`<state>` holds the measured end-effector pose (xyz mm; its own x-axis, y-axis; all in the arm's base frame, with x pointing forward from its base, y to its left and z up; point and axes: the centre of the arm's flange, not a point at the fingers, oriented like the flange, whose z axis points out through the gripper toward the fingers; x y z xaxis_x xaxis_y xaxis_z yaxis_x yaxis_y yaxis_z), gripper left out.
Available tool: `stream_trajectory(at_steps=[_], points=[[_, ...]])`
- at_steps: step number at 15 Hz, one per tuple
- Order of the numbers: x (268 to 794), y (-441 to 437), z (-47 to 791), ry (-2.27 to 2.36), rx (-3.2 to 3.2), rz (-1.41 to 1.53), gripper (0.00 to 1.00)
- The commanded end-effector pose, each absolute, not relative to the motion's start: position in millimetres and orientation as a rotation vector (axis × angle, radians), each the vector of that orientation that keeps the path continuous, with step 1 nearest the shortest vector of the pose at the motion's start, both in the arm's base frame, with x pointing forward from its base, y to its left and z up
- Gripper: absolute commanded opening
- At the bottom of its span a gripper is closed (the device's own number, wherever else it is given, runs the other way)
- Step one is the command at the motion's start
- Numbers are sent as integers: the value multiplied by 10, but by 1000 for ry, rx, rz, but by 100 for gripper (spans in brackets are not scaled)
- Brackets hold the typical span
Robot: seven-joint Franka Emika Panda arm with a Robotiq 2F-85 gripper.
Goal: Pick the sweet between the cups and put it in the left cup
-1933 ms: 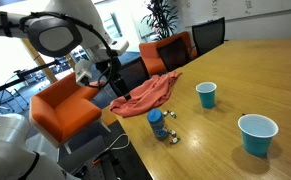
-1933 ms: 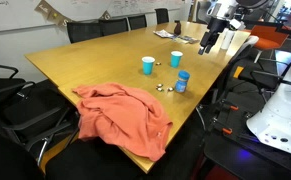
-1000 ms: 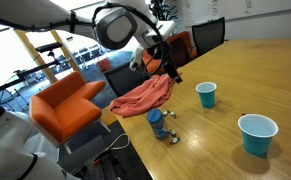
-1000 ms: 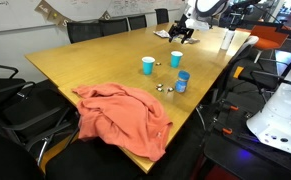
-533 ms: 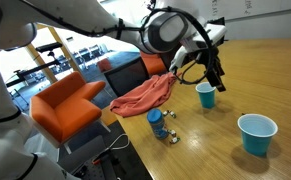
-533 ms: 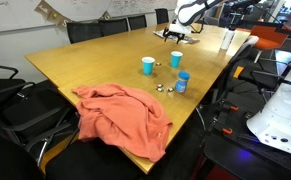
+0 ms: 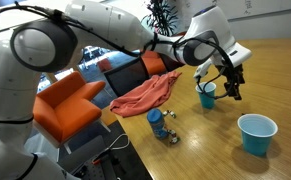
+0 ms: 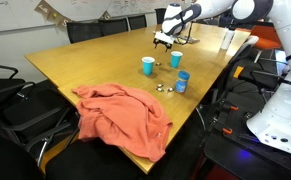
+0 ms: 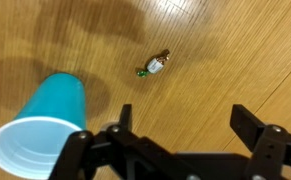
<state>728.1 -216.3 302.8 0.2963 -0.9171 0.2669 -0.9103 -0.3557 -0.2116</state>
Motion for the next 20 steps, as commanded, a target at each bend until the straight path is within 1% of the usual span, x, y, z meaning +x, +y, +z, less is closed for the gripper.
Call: stream_trajectory(at_steps=[1,8,15,20], points=[[7860,-2242,2885,1903,-2423,-478,100],[7997,-2295,2522,2215,-2297,-369,100],[7909,-2340,2133,2275,-2234,-328,100],[7887,-2447,2008,2287,-2223,-313,100]])
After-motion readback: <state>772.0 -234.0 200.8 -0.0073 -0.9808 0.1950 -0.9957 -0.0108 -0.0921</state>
